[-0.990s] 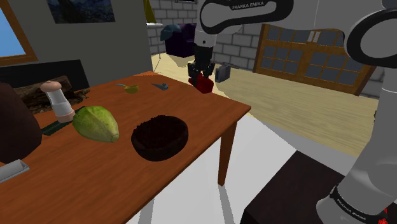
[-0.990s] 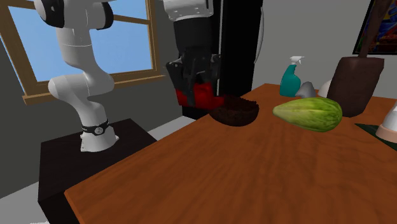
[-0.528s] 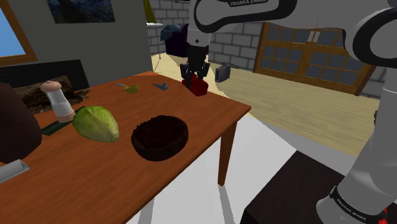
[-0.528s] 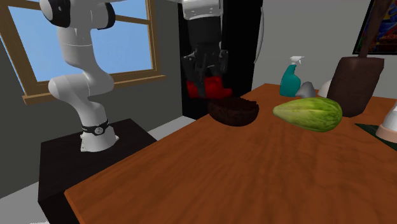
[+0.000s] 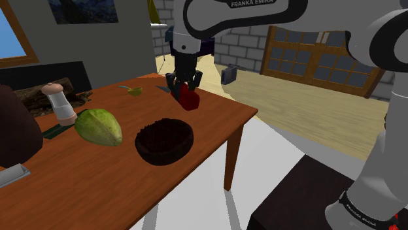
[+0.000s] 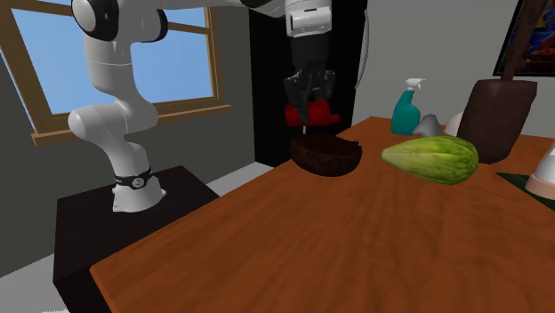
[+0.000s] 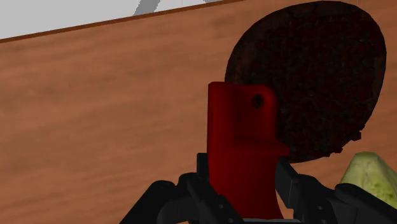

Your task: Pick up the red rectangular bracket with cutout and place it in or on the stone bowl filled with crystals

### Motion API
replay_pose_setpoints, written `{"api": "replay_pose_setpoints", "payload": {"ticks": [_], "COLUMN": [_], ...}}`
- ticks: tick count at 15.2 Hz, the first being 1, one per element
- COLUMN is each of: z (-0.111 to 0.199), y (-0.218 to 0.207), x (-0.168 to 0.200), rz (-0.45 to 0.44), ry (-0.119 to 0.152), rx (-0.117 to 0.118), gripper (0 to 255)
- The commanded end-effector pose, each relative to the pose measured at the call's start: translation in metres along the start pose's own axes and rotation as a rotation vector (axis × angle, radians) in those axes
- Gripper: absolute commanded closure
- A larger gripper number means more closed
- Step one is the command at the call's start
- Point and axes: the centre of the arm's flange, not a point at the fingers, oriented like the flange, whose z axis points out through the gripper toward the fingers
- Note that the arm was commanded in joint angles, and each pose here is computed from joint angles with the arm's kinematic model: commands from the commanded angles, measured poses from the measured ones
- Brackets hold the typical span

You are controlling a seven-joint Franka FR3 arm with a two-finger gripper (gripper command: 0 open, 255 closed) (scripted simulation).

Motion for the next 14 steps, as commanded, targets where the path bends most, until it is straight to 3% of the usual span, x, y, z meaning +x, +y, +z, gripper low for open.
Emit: {"api": "replay_pose_setpoints", "payload": {"ticks": [1,7,14], "z": [0.003,0.012,0.049], "y": [-0.024,-0.107,-0.103], "x": [-0.012,-0.044,-0.046], "rz": [0.001,0.001,0.001], "ry": [0.001,0.001,0.001], "rx": [0.000,0.000,0.000], "gripper": [255,255,255]}}
